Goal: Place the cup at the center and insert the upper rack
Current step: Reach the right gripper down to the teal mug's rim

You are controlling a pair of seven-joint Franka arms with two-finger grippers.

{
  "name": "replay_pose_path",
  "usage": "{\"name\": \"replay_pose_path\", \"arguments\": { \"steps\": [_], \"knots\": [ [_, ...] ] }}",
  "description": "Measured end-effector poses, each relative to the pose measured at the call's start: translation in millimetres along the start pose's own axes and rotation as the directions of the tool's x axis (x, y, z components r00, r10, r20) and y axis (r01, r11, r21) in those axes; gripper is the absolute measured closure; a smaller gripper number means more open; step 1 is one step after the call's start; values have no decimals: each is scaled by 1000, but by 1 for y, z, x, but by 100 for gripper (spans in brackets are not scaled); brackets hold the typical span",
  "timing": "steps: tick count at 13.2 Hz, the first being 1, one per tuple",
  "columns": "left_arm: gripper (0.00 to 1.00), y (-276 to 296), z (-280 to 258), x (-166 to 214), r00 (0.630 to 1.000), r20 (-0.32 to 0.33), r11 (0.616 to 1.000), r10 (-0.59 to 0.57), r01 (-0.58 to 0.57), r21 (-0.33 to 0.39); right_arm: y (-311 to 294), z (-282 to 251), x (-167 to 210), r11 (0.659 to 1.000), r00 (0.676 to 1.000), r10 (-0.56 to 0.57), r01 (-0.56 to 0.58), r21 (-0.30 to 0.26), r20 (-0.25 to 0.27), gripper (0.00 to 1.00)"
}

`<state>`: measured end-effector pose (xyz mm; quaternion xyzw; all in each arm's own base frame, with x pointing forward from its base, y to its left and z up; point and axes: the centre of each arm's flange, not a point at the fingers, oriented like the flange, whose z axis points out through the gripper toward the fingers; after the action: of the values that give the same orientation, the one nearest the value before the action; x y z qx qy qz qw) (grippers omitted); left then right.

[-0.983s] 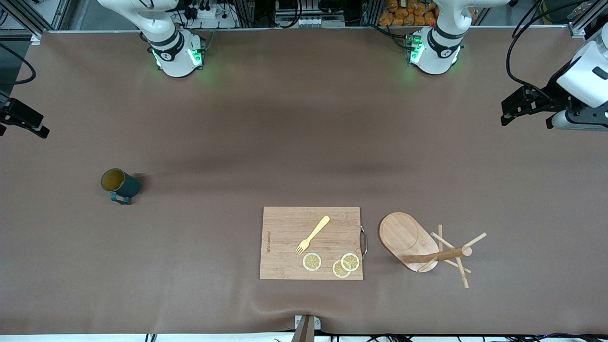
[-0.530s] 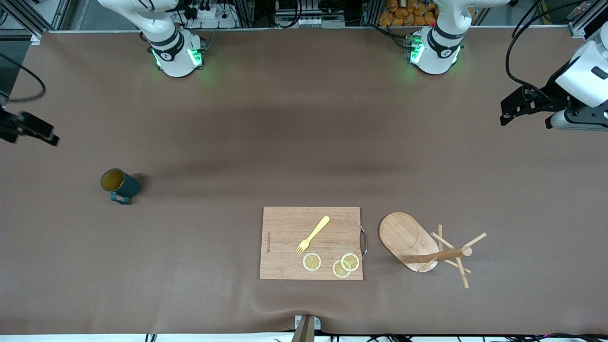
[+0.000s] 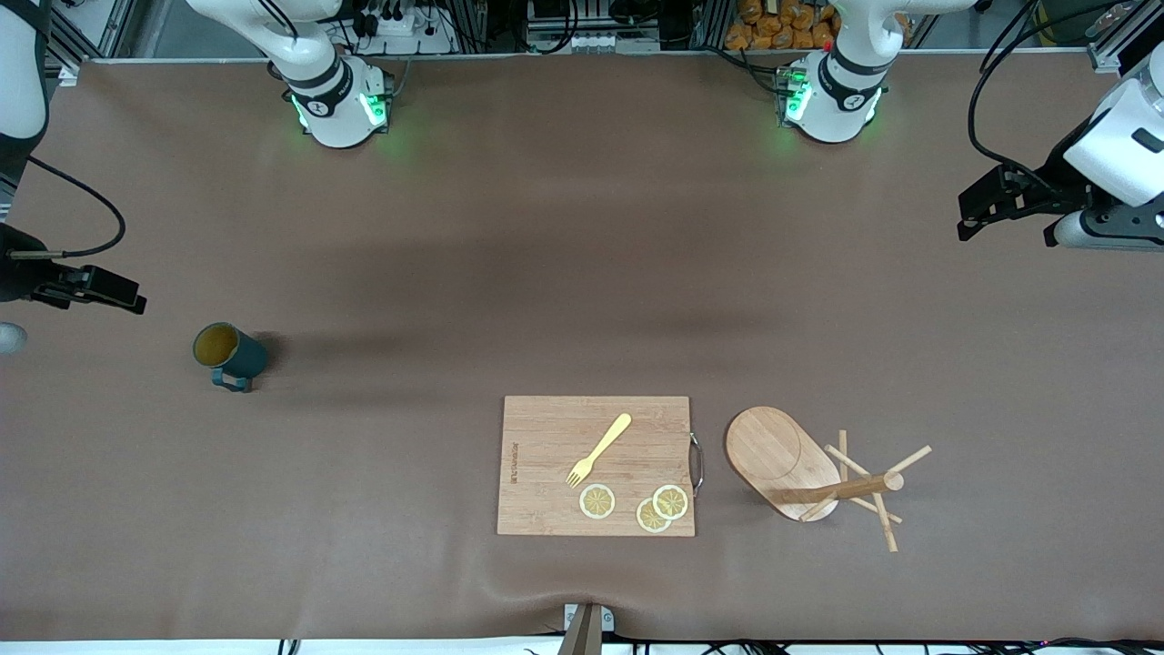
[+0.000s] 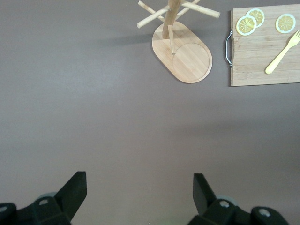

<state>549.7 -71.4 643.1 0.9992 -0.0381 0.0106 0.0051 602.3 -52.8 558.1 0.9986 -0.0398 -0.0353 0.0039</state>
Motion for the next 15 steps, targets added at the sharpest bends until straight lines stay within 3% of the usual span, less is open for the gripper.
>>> {"name": "replay_pose_path", "arguments": {
  "steps": [9, 11, 15],
  "knots": [
    [0, 7, 1, 1, 1000, 1, 1000, 13, -13, 0, 15, 92, 21, 1000, 988, -16, 16, 1, 151, 0],
    [0, 7, 1, 1, 1000, 1, 1000, 13, -13, 0, 24, 113, 19, 1000, 987, -31, 31, 7, 160, 0],
    [0, 7, 1, 1, 1000, 1, 1000, 13, -13, 0, 29, 159, 15, 999, 991, -35, 34, 7, 130, 0]
  ]
}}
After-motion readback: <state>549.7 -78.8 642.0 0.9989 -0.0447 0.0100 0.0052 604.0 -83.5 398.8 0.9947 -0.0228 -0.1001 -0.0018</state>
